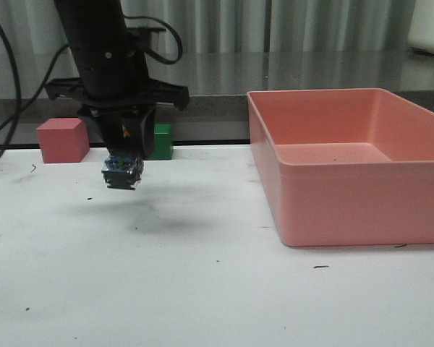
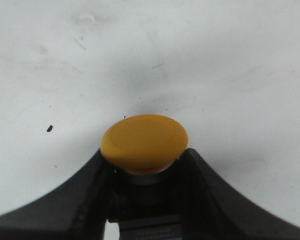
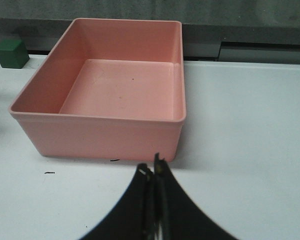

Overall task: Place and stand button with both arms
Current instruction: 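Lift the button with the left gripper and rotate it cap up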

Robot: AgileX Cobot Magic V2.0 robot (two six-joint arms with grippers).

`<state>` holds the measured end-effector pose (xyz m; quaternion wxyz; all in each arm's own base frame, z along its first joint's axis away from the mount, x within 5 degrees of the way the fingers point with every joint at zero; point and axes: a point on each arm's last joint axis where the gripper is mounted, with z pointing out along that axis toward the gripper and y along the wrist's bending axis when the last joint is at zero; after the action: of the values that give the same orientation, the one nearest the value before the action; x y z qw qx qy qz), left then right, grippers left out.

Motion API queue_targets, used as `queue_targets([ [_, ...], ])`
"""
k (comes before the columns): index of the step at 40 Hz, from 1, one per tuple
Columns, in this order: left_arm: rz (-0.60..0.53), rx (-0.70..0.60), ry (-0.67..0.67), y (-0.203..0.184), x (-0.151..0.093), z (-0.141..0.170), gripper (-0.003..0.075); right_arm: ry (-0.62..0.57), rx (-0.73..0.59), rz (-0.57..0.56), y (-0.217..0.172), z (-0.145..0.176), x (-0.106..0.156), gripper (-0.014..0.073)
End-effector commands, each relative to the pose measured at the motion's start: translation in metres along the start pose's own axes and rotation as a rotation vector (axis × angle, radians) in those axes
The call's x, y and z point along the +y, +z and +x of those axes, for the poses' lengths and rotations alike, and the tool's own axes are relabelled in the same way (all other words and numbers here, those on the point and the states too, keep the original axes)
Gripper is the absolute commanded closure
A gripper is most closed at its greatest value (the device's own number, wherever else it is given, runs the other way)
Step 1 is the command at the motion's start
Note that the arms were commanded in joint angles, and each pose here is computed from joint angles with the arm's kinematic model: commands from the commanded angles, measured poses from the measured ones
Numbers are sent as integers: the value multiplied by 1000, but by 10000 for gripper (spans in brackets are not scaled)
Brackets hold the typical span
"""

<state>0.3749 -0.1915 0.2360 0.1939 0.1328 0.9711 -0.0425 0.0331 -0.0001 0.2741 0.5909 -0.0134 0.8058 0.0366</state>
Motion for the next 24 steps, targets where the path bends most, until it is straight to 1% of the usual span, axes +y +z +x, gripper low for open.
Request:
queue_targets([
  [1, 42, -237, 7, -51, 2, 1, 603, -16, -84, 6, -3, -13, 0, 656],
  [6, 60, -417, 47, -69, 8, 22, 603, -16, -84, 6, -3, -13, 0, 656],
  [10, 79, -541, 92, -77, 13, 46, 603, -16, -84, 6, -3, -13, 0, 656],
  [11, 95, -597, 97, -83, 13, 51, 603, -16, -84, 6, -3, -13, 0, 656],
  [13, 119, -659, 104, -86, 14, 64, 603, -16, -84, 6, -3, -13, 0, 656],
  [19, 210, -912, 110, -96, 18, 98, 603, -16, -84, 6, -3, -13, 0, 656],
  [24, 230, -1039, 89, -91, 31, 119, 603, -16, -84, 6, -3, -13, 0, 656],
])
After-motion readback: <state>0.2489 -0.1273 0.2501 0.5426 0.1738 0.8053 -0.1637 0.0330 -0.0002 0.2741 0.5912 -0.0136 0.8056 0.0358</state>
